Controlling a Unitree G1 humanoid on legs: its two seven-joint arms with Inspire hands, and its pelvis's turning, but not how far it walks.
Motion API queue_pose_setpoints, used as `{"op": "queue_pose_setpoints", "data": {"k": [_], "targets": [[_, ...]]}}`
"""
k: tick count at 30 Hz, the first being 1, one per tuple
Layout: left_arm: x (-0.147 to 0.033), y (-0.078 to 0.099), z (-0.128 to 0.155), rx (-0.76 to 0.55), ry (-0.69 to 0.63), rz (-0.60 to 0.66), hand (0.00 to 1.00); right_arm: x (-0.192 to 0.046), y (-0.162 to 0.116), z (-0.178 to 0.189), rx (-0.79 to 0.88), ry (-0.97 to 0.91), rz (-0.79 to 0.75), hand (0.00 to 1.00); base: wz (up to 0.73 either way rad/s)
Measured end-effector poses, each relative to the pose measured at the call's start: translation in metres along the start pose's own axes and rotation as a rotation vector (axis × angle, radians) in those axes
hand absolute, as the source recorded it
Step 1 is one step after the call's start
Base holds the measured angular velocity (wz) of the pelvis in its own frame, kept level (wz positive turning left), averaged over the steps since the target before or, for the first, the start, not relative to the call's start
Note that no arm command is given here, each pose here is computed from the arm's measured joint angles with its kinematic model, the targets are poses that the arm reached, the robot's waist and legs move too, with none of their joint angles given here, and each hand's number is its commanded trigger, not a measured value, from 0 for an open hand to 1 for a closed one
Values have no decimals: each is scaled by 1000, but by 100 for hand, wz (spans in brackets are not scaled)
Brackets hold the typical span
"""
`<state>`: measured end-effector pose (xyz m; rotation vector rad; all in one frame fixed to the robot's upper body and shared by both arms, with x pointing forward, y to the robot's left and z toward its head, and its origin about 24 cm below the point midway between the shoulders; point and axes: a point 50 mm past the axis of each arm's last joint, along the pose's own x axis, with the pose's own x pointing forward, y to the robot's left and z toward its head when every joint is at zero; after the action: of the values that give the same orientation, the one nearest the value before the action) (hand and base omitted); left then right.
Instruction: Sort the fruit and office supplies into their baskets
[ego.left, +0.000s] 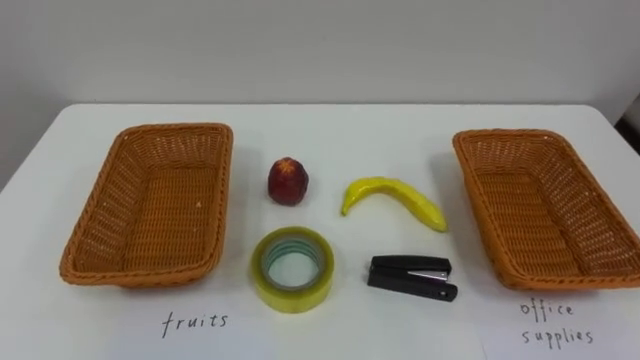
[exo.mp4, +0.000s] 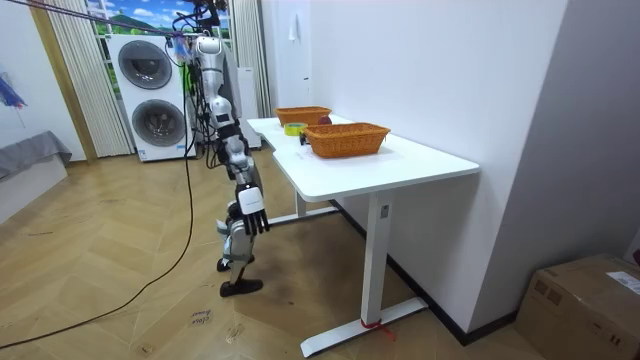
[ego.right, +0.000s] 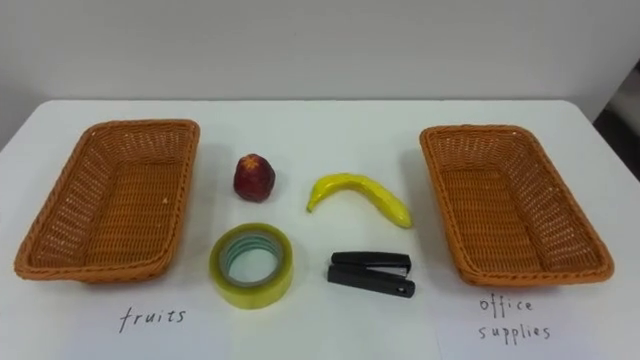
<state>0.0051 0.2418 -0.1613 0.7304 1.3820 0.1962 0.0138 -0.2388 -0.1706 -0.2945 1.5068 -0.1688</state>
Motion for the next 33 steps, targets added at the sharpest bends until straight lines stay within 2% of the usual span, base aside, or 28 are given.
{"op": "queue_pose_setpoints", "data": {"k": [5, 8, 10, 13, 19, 24, 33], "targets": [[0, -2, -3, 3, 11, -12, 0, 0, 2, -4, 228, 20, 15, 0, -3], [-1, -2, -6, -21, 28, -9, 0, -1, 1, -17, 423, 62, -3, 0, -6], [0, 3, -13, -66, 58, 8, 0, -1, -6, -26, 653, 94, -36, 0, -2], [0, 9, -23, -127, 94, 43, 0, -2, -15, -39, 873, 124, -93, 0, -5], [1, 15, -28, -159, 82, 67, 0, -5, -33, -50, 1197, 112, -170, 0, -15], [3, 21, -25, -184, 59, 85, 0, -5, -40, -49, 1348, 102, -205, 0, -13], [1, 20, -33, -199, 65, 86, 0, -5, -54, -26, 1418, 32, -274, 0, -1]]}}
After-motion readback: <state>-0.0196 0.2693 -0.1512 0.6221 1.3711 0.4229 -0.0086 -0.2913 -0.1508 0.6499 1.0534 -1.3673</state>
